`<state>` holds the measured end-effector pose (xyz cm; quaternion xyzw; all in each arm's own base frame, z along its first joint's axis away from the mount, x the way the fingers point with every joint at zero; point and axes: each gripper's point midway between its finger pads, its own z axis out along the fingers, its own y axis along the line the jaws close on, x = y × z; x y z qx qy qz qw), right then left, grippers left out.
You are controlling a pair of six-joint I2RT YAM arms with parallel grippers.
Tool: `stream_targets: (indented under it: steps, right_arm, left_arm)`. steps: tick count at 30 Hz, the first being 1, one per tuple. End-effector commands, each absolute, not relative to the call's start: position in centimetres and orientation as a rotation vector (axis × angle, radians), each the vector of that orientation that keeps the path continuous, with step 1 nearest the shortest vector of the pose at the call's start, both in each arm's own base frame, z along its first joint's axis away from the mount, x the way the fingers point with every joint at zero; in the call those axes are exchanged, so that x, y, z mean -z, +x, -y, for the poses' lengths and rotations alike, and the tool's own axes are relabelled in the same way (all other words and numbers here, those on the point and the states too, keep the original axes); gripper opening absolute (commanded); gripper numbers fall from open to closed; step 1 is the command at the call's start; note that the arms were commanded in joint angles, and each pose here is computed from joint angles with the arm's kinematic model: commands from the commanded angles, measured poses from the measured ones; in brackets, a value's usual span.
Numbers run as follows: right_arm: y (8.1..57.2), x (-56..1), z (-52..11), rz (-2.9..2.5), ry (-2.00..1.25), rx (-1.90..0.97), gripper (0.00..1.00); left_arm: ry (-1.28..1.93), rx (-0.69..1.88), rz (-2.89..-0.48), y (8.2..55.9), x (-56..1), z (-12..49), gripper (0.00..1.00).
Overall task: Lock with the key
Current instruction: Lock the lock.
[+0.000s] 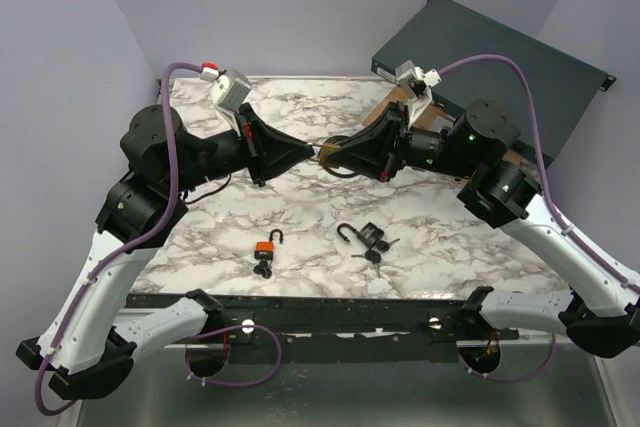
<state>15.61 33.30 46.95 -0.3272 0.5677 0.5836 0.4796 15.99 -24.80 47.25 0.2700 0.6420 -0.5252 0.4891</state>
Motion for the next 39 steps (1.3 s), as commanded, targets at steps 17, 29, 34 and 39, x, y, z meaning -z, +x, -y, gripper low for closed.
stream_targets:
  steps: [17, 29, 34, 39]
  right_arm:
    - [18.7, -46.0, -38.3, -1.506, -0.761, -1.219, 0.01]
    - [20.3, -44.7, -39.4, -1.566, -0.746, -1.166, 0.01]
    - [20.9, -43.4, -39.9, -1.601, -0.751, -1.137, 0.01]
    - [21.3, -43.1, -40.0, -1.610, -0.742, -1.123, 0.01]
  left_arm:
    - [0.622, 1.111, -1.663, 16.6, -46.6, 27.4, 0.00]
    - [0.738, 1.253, -1.640, 12.9, -47.9, 29.8, 0.00]
    - [0.773, 1.294, -1.625, 11.8, -48.4, 30.3, 0.00]
    - [0.796, 1.323, -1.625, 11.2, -48.3, 30.8, 0.00]
